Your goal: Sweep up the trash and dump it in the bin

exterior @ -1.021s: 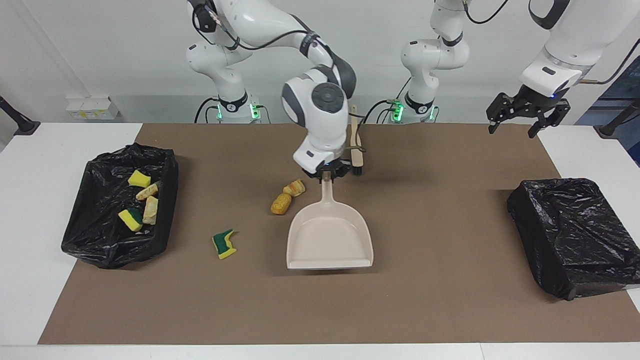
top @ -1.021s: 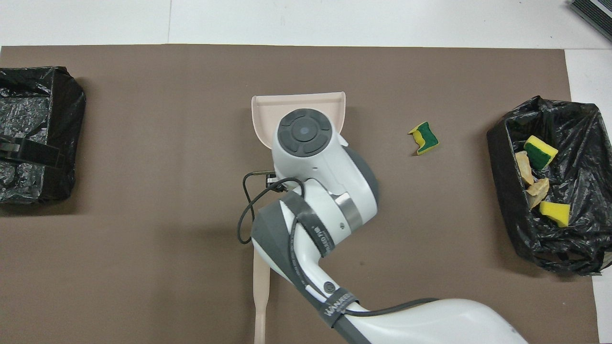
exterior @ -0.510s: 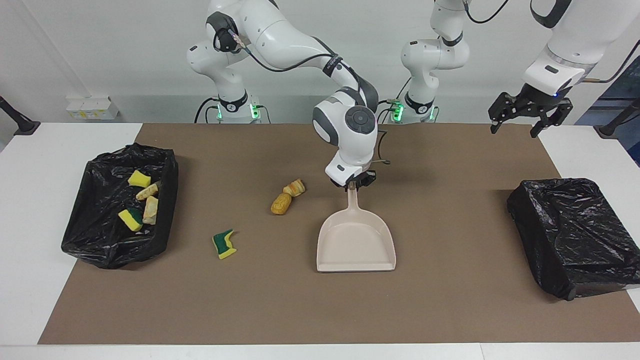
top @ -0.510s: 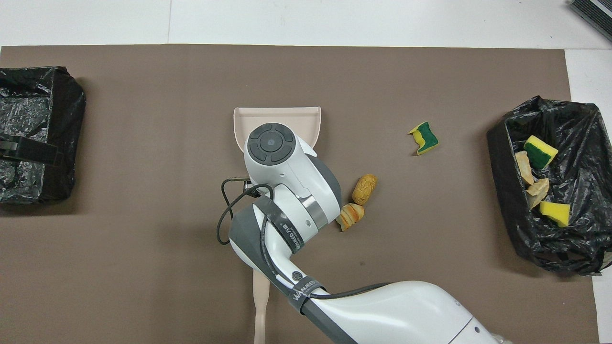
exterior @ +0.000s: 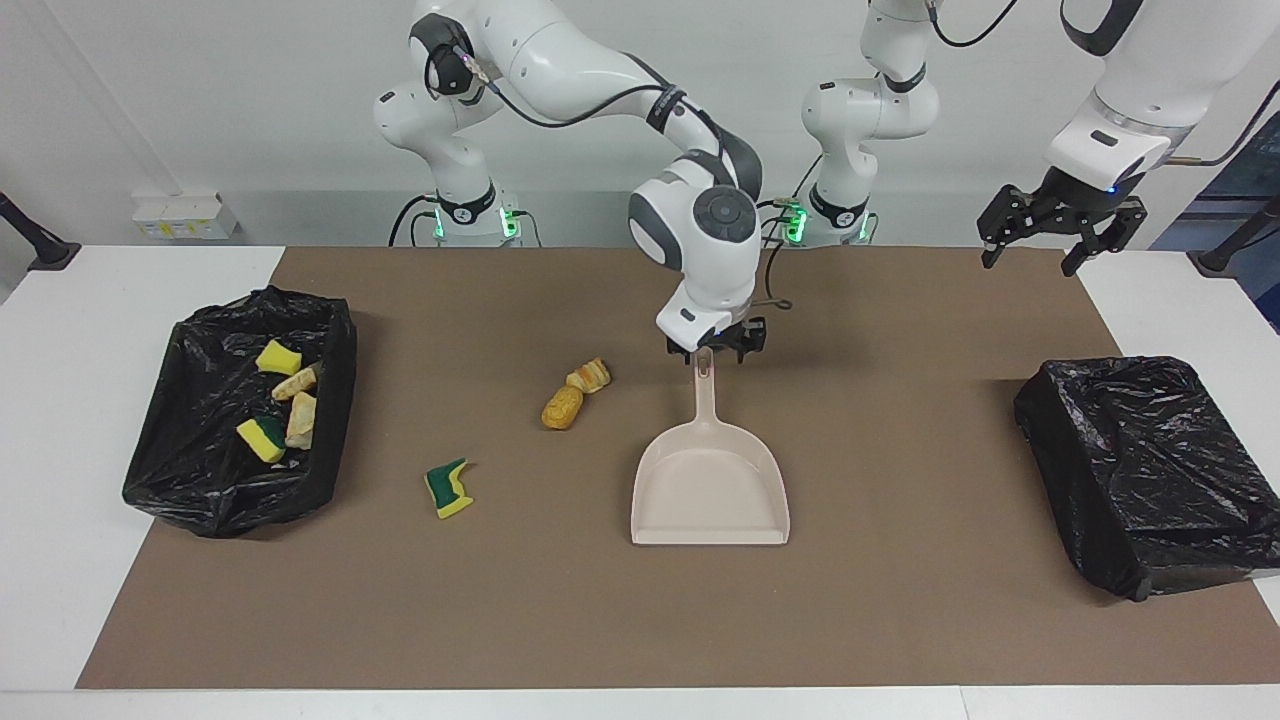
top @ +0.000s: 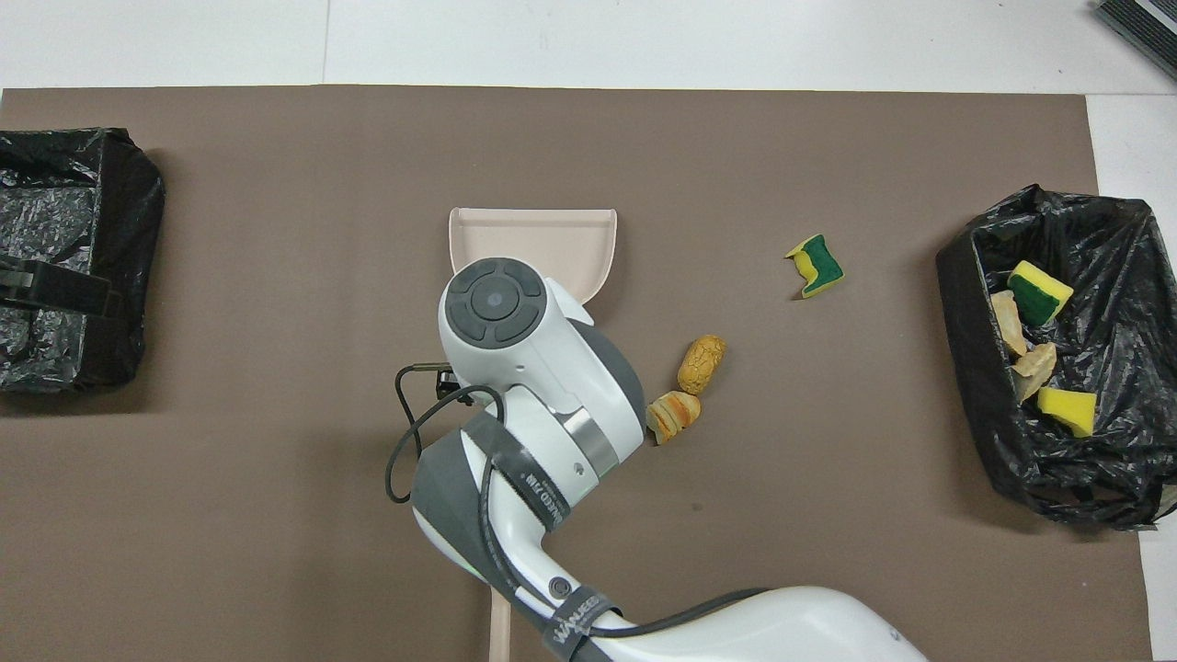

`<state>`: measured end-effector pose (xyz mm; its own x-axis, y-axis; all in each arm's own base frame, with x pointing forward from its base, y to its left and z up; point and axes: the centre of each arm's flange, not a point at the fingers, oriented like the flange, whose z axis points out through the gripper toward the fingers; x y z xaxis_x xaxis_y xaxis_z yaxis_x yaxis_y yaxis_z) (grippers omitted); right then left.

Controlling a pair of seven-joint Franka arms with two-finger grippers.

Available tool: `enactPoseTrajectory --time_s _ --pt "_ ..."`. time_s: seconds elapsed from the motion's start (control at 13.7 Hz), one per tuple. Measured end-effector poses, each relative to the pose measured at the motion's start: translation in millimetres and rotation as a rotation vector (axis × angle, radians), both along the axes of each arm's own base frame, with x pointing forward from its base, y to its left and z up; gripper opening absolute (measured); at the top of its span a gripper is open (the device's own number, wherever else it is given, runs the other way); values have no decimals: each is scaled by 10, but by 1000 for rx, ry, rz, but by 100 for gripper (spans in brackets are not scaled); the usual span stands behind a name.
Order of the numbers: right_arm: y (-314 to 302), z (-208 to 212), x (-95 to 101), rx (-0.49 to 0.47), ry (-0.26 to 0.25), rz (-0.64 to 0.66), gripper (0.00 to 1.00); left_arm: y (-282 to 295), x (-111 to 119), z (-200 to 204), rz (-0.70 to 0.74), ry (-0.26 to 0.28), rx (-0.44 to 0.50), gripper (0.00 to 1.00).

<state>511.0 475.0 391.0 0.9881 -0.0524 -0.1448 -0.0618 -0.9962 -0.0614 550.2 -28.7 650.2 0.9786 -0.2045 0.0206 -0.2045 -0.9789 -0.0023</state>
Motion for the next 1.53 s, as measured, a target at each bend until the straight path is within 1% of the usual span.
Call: enactPoseTrajectory --time_s 0.07,0.15,0.36,0.44,0.51,0.66,0.8,0.88,0.95,1.02,1.17,1.24,1.31,1.39,1.53 --pt "78 9 -157 -6 9 6 100 0 3 3 0 -3 0 100" --pt "144 -6 -318 -6 29 12 100 1 7 6 0 -6 0 100" --pt "201 -143 -804 14 143 13 100 2 8 7 1 -7 0 100" --pt "201 -188 -975 8 162 20 100 2 8 7 1 -7 0 100" --pt "200 -232 -1140 3 162 20 100 2 8 7 1 -7 0 100" --pt "195 -353 -1541 -2 146 13 100 2 8 7 0 -7 0 100" --pt "128 -476 -1920 -4 161 3 99 -1 8 7 0 -7 0 100" --pt "89 -502 -2039 -2 175 -8 96 -3 8 4 0 -7 0 100" --pt "50 -510 -2117 -3 184 -18 91 -8 7 -7 -1 -5 0 100" --pt "20 -503 -2161 -5 188 -21 90 -22 7 -20 -4 -2 0 100" --pt "5 -475 -2217 -5 189 -23 75 -63 4 -56 -11 6 0 100" --pt "5 -471 -2229 -5 189 -23 75 -80 3 -73 -14 10 1 100" --pt "4 -471 -2233 -5 190 -24 68 -93 2 -83 -17 12 1 100" --pt "5 -472 -2236 -5 191 -25 66 -100 1 -89 -18 13 1 100" --pt "11 -477 -2253 0 201 -32 67 -108 1 -101 -19 15 1 100"
